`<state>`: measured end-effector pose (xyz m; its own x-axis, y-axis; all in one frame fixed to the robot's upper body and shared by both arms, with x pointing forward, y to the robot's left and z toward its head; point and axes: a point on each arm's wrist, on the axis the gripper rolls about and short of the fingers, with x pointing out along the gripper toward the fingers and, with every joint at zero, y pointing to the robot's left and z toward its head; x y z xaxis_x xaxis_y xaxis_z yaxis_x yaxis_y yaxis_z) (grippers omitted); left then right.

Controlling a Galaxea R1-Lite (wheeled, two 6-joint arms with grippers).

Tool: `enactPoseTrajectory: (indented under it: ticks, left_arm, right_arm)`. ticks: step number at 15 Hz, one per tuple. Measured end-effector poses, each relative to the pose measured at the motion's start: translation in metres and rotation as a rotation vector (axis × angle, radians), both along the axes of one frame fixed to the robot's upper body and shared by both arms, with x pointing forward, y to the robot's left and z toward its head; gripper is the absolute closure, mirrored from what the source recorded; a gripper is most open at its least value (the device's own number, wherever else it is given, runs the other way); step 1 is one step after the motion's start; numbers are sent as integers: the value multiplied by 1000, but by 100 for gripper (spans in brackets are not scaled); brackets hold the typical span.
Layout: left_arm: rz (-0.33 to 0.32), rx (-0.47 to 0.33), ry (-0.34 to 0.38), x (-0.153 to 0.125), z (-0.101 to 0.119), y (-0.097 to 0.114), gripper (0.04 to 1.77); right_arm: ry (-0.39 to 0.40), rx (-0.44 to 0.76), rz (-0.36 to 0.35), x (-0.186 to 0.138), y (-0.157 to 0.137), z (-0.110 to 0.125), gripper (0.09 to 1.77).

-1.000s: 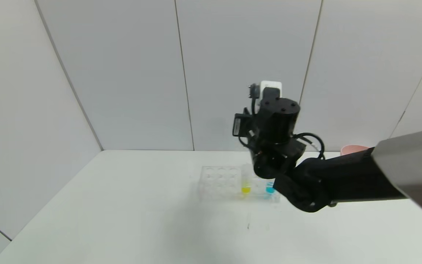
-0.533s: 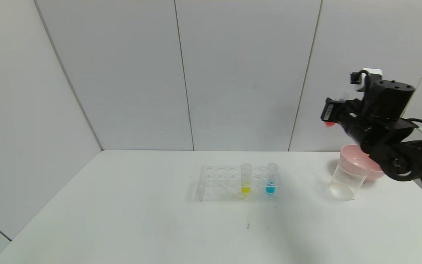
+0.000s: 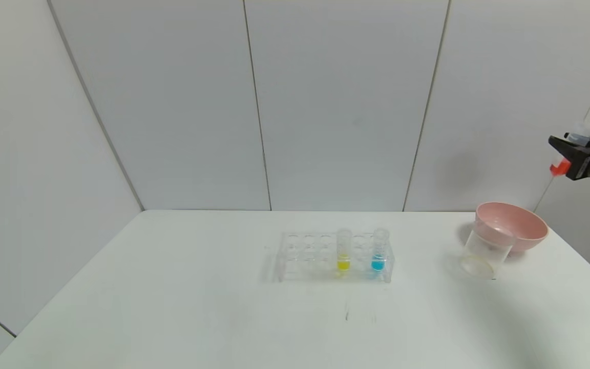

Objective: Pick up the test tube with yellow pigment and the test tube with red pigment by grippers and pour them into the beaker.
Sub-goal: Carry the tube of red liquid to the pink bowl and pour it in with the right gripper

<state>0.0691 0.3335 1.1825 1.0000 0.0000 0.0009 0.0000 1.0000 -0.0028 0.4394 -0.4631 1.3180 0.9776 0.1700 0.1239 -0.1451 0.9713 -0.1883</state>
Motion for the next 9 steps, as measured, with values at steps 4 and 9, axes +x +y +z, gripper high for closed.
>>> enactPoseTrajectory:
  ticks: [4, 9]
  left_arm:
    - [0, 0, 0, 0, 0, 0, 5]
    - [0, 0, 0, 0, 0, 0, 5]
  right_arm:
    - [-2, -258, 187, -20, -20, -26, 130]
    - [-2, -489, 281, -23, -12, -64, 130]
